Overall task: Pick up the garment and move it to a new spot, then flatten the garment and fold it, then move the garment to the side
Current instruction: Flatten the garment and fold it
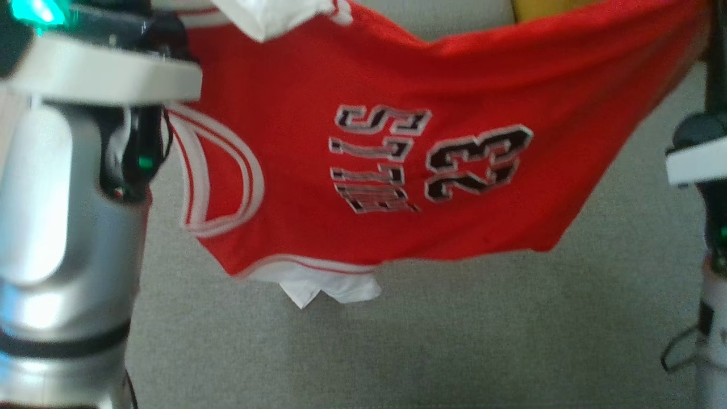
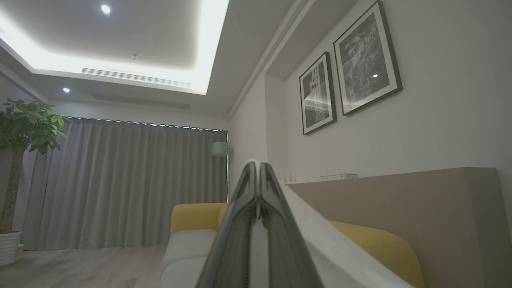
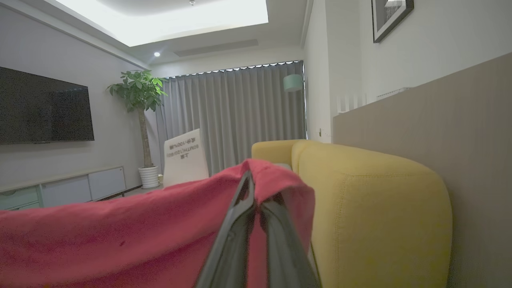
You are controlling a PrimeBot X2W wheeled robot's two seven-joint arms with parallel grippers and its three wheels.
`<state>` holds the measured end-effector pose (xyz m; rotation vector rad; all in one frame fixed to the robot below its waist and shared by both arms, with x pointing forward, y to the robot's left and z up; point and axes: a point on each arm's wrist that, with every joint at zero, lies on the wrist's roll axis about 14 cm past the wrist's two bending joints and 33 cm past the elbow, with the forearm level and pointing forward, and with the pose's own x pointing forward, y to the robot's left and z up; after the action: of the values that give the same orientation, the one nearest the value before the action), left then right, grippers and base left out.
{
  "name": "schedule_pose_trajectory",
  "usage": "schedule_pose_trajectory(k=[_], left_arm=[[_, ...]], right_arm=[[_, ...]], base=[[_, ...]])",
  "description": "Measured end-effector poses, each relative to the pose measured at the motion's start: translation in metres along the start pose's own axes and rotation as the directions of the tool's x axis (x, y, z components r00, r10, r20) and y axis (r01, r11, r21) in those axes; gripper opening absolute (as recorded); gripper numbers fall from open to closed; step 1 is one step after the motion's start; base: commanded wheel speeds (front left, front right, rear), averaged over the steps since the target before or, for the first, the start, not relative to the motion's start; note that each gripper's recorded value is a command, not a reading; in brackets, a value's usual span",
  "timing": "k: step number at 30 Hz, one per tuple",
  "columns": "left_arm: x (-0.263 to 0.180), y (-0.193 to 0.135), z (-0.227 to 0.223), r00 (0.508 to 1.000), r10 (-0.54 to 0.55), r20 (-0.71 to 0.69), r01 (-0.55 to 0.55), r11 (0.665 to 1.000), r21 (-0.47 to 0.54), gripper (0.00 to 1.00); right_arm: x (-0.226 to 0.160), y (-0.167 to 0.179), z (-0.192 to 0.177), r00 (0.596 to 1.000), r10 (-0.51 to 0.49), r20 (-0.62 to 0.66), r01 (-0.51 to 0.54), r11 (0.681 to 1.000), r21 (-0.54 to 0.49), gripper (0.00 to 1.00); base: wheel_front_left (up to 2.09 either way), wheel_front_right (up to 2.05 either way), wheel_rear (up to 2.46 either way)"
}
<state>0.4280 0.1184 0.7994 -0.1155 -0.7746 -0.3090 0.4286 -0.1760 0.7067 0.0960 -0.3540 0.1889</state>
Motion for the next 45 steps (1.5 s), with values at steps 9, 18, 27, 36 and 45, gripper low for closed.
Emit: schedule_pose_trajectory(k=[9,18,27,36,45], left_arm=[[0.061,0.022,-0.049,0.999,0.002,-0.043,-0.001,1.000,0.012,0.00],[0.114,0.035,-0.079,0.997,0.035,-0.065,-0.034,0.999,0.015,0.00],[0.049,0.060,-0.227,0.882,0.142,-0.449,-0.165,0.986,-0.013,0.00],[-0.032,0.073,-0.311,0.739,0.193,-0.646,-0.278,0.960,-0.031,0.00],[-0.090,0.081,-0.313,0.709,0.219,-0.670,-0.336,0.941,-0.048,0.00]], right_arm=[[0.085,0.009,0.003,0.995,0.052,0.082,-0.058,0.995,0.076,0.00],[0.155,0.012,-0.022,0.995,0.053,0.080,-0.060,0.994,0.092,0.00],[0.155,0.023,-0.167,0.948,0.076,-0.310,-0.066,0.997,0.043,0.00],[0.130,0.029,-0.256,0.871,0.092,-0.482,-0.072,0.996,0.060,0.00],[0.090,0.053,-0.290,0.850,0.146,-0.506,-0.066,0.983,0.173,0.00]], base=[[0.00,0.00,0.00],[0.00,0.00,0.00],[0.00,0.00,0.00],[0.00,0.00,0.00],[0.00,0.00,0.00]])
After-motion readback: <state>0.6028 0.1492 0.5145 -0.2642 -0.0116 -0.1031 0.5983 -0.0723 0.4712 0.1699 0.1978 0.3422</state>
